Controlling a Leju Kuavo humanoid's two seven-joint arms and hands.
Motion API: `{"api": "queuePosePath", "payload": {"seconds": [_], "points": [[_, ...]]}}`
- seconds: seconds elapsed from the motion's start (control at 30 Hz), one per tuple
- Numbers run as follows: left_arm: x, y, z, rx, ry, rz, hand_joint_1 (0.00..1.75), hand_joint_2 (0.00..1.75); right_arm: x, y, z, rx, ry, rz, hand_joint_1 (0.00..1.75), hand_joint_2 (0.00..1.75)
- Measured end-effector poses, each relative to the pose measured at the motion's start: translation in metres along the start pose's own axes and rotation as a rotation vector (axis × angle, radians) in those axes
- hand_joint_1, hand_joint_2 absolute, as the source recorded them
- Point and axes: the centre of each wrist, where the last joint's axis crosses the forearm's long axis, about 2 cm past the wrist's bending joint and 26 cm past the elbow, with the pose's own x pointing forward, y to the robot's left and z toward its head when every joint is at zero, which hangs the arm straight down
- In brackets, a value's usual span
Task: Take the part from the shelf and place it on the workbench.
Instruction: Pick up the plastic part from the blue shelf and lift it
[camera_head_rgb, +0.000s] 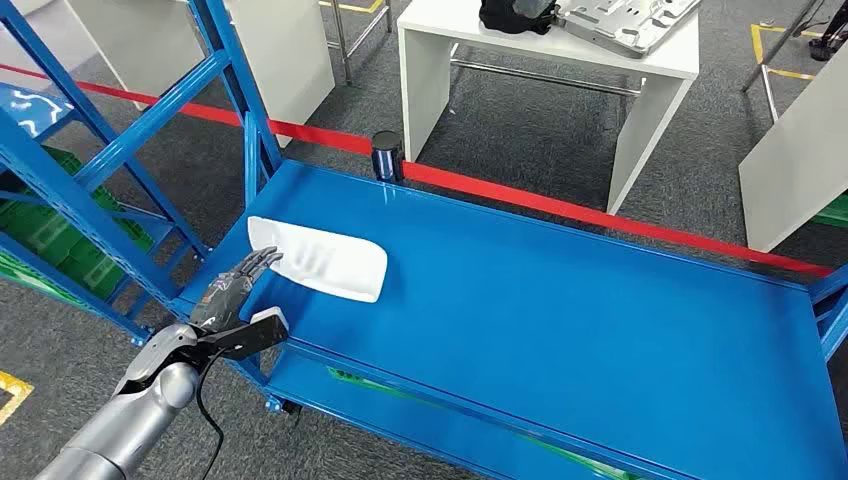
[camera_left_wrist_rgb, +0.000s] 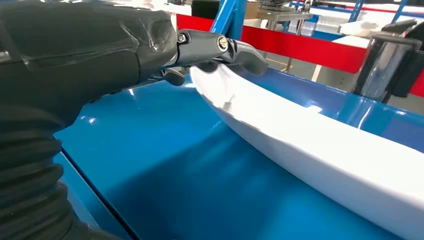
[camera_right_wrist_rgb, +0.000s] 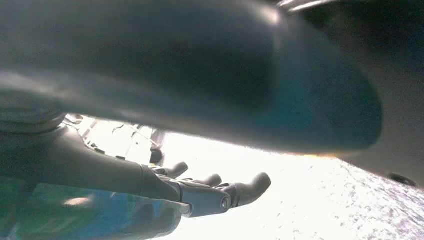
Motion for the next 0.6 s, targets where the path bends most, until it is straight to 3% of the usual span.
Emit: {"api": "queuePosePath", "payload": {"seconds": [0.6], "points": [[-0.017, 0.013, -0.007, -0.067, 0.048, -0.035, 0.00, 1.75, 0.002, 0.000, 0.001, 0.006, 0.003, -0.024, 0.00, 0.00]]}}
